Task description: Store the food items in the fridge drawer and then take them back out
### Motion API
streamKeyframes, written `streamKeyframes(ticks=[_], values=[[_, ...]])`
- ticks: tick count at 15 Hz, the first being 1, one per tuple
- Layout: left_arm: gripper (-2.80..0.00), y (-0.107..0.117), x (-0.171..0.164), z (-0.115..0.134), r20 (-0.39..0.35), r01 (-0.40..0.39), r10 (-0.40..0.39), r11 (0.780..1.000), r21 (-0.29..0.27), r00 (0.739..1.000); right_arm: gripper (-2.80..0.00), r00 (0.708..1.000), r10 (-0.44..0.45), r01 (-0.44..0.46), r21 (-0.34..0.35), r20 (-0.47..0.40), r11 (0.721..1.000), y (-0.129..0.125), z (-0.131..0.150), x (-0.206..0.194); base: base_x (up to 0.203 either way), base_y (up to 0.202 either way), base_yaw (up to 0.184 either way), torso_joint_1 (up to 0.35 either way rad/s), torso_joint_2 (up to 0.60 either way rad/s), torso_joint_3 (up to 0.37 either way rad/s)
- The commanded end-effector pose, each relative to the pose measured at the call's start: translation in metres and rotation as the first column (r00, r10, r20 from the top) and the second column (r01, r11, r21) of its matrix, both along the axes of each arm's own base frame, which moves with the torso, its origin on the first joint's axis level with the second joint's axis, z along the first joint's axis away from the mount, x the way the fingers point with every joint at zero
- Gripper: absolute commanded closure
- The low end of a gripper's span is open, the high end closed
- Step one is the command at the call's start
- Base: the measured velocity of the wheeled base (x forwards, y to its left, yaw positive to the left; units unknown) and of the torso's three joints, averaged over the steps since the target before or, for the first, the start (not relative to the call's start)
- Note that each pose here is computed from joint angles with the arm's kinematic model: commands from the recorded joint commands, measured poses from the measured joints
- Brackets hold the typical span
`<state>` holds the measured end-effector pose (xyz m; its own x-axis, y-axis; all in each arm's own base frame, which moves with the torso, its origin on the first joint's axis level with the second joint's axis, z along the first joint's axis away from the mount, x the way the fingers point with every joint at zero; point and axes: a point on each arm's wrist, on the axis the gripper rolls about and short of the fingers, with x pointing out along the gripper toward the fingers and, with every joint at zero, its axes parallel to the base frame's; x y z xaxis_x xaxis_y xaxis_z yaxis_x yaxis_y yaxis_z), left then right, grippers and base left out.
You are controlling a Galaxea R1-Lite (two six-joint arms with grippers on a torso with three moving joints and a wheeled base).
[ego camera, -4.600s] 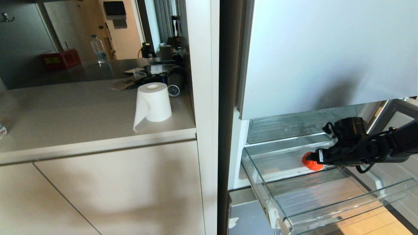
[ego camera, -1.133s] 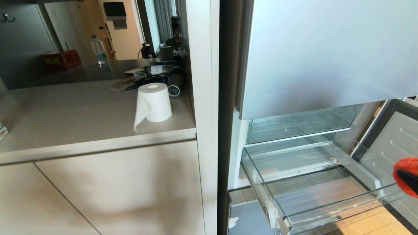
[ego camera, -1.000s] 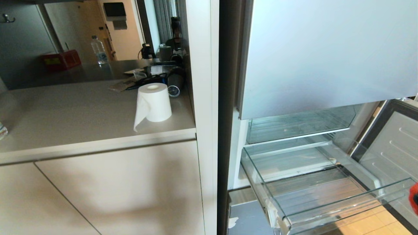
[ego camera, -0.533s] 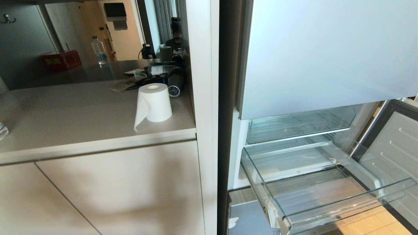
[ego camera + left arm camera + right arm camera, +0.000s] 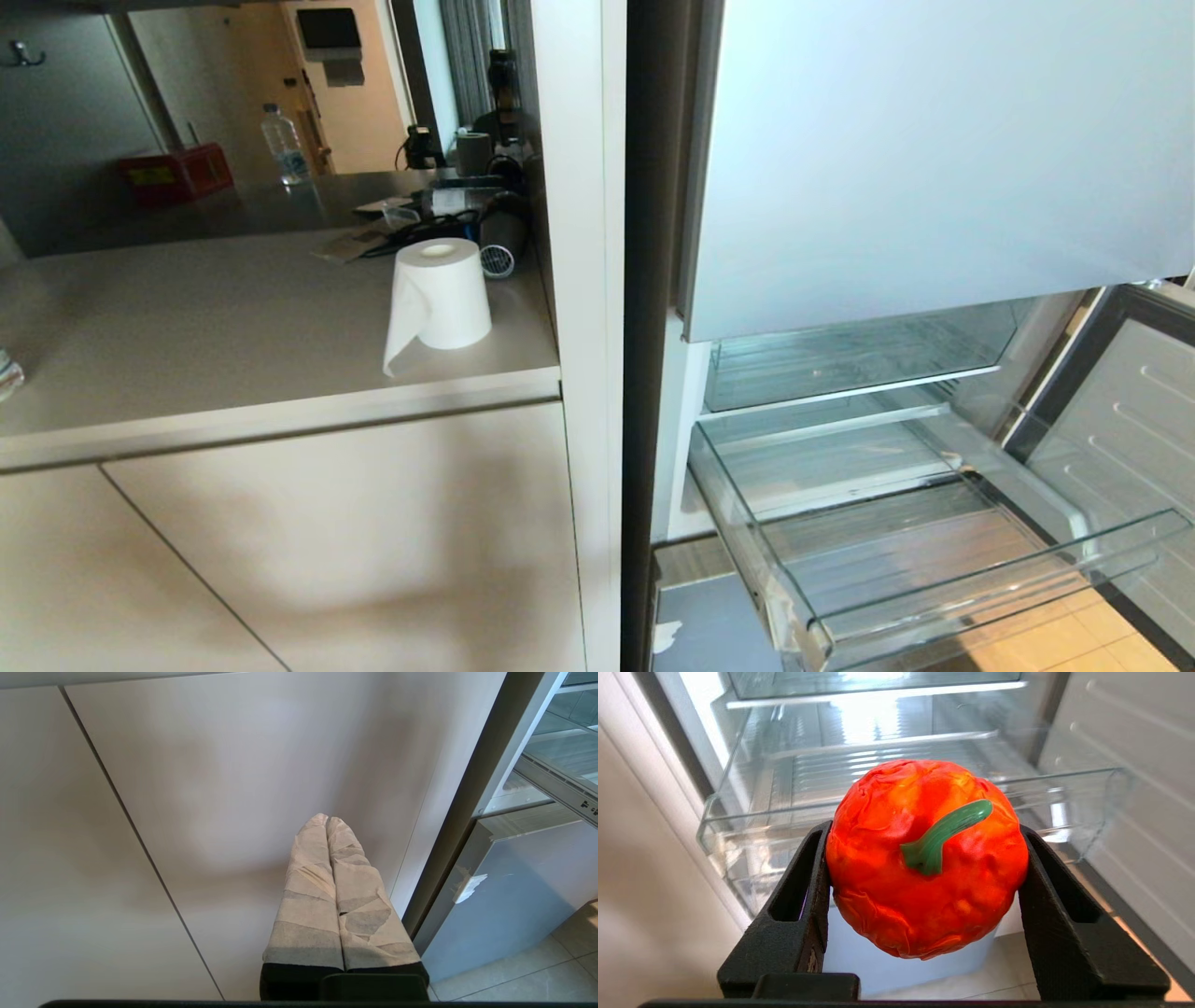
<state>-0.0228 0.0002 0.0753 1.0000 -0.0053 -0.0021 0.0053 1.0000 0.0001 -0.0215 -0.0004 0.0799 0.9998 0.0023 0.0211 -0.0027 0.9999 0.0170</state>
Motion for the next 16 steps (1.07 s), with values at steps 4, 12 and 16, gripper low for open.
streamKeyframes(ticks=[4,12,16], values=[[0.0,0.0,0.0,0.0,0.0,0.0,0.0,1.0,0.0,1.0,0.0,1.0,0.002,-0.003,-0.077,-0.016,0.997,0.0001,-0.004,-0.0012,0.0,0.0,0.0,0.0,0.0,0.0],[0.0,0.0,0.0001,0.0,-0.001,0.0,0.0,1.0,0.0,1.0,0.0,0.999,0.036,-0.04,-0.147,-0.029,0.988,0.0009,-0.0051,-0.0013,0.0,0.0,0.0,0.0,0.0,0.0],[0.0,0.0,0.0,0.0,0.001,0.001,-0.001,1.0,0.0,1.0,0.0,0.999,0.031,-0.035,-0.131,-0.028,0.991,0.0008,-0.0054,-0.0012,0.0,0.0,0.0,0.0,0.0,0.0]])
